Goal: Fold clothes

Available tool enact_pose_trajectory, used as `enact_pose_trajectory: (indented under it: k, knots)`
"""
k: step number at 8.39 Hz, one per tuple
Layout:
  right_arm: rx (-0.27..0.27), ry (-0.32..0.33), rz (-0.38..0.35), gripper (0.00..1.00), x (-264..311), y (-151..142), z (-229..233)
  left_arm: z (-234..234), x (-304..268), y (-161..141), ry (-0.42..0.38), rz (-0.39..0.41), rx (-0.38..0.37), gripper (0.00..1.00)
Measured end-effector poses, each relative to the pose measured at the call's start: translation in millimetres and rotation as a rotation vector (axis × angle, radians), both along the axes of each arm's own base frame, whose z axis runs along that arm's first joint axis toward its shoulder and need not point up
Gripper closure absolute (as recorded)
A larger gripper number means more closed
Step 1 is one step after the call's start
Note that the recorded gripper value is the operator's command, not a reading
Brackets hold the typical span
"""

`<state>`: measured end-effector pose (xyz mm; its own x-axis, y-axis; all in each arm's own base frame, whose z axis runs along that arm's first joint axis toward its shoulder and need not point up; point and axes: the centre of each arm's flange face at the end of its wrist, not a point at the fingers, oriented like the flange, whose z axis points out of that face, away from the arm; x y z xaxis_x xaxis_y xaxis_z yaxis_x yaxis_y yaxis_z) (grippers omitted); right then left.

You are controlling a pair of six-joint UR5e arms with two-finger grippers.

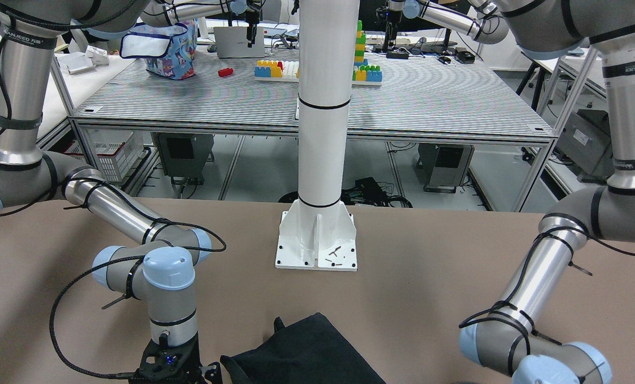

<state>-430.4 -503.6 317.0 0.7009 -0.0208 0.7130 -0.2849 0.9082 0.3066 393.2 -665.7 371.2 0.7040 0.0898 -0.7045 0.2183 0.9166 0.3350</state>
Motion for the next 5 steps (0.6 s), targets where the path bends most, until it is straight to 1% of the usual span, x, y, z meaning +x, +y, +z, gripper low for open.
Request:
enact_pose_trajectory:
  k: [2, 3, 4, 5]
  knots:
    - [0.0, 0.001, 0.0, 0.06, 0.1, 0.1, 0.5, -47.6, 36.9, -60.2, -0.023, -0.012, -0.011, 1.0]
    - [0.0, 0.001, 0.0, 0.06, 0.1, 0.1, 0.5, -69.4, 53.9, -83.4, -0.037, -0.016, -0.022, 1.0]
    - [-0.001, 0.001, 0.0, 0.06, 0.1, 0.1, 0.6, -84.9, 62.8, -97.1, -0.045, -0.019, -0.027, 1.0]
    - [-0.001, 0.001, 0.0, 0.06, 0.1, 0.2, 1.0, -93.2, 63.2, -106.0, -0.054, -0.016, -0.021, 0.01]
